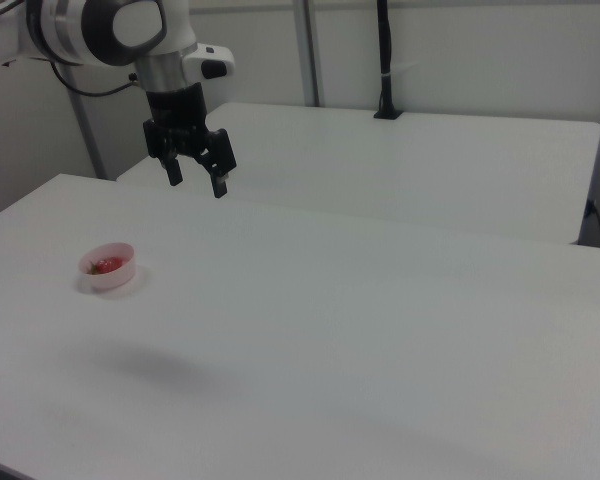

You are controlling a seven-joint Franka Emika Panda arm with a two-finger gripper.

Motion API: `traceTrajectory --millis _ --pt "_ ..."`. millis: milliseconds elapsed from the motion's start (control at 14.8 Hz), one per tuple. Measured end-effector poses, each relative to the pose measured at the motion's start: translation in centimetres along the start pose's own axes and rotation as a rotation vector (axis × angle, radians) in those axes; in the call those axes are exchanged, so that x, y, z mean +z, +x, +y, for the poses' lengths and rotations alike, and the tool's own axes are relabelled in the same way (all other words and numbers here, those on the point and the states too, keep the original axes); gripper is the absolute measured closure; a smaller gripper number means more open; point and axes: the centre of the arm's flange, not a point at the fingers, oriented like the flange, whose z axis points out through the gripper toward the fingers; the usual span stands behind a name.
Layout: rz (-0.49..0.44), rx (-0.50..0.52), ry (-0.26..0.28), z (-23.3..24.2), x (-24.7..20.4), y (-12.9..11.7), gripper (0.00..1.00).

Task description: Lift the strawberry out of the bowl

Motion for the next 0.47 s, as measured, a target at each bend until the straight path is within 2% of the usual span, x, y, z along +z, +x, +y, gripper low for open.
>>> traceTrajectory --millis 67,202,472 --pt "0.000 0.000 0.000 0.0 0.0 0.0 0.00" --pt "-0.022 -0.096 0.026 -1.9 1.3 0.5 0.00" --pt "-0.046 -0.132 0.023 -3.5 3.0 1.7 0.00"
